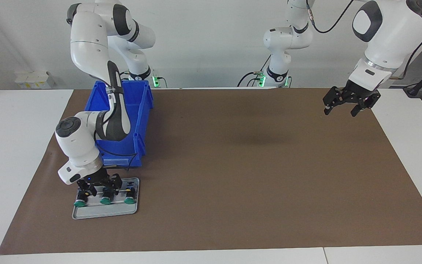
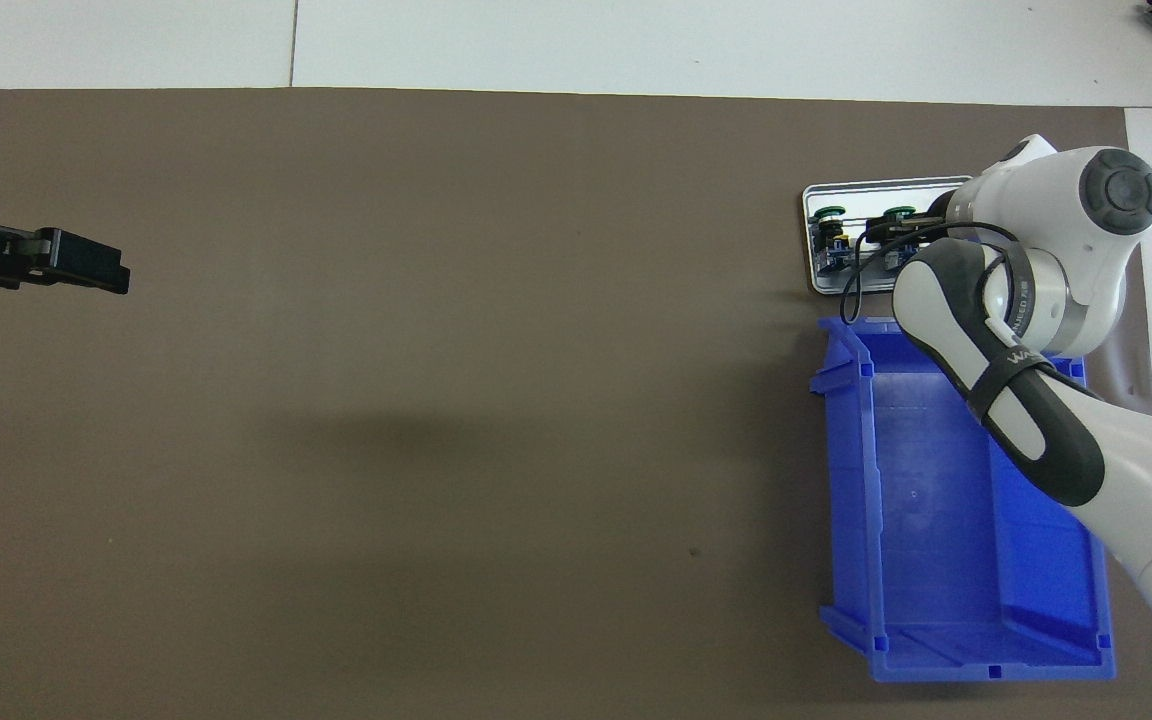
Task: Place and press button with both arms
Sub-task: 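Grasp one green button from the tray with the right gripper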
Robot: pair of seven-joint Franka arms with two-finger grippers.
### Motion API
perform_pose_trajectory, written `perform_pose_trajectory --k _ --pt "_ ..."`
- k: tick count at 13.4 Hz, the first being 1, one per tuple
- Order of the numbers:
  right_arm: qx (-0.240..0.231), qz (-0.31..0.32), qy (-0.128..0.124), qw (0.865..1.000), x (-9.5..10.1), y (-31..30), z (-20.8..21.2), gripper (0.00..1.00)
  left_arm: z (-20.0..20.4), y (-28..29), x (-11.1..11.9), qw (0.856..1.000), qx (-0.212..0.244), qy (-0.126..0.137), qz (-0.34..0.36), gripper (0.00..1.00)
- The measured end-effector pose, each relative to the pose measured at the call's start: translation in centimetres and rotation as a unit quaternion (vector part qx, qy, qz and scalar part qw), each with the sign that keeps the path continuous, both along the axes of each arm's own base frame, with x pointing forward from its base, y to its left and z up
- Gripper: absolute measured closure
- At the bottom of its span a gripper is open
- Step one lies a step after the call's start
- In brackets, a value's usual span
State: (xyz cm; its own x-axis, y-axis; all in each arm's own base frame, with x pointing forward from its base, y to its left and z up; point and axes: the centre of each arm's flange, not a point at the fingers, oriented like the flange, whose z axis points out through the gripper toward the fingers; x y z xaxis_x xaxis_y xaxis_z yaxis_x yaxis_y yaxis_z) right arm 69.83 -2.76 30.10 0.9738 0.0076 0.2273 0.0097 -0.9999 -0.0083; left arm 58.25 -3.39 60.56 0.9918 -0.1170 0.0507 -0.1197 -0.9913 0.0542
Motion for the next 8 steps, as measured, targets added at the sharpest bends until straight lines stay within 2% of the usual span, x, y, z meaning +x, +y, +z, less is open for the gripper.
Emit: perform_pose_trajectory --k 1,4,6,8 --pt "-0.001 0.003 0.003 1.0 -0.1 0.0 -0.3 0.37 0.0 0.0 0.0 1.0 0.0 0.0 0.0 0.0" --pt "-0.001 0.006 0.015 1.0 -0.3 -0.1 -0.9 0.67 0.0 0.0 0.0 1.0 0.0 -0.001 -0.001 0.0" --pt "0.006 -0.002 0.028 1.0 0.1 -0.5 0.2 0.67 0.0 0.0 0.0 1.0 0.0 -0.001 -0.002 0.0" --pt "0.025 -0.05 0.024 0.998 1.3 -0.6 3.6 0.67 0.0 -0.1 0.0 1.0 0.0 0.0 -0.003 0.0"
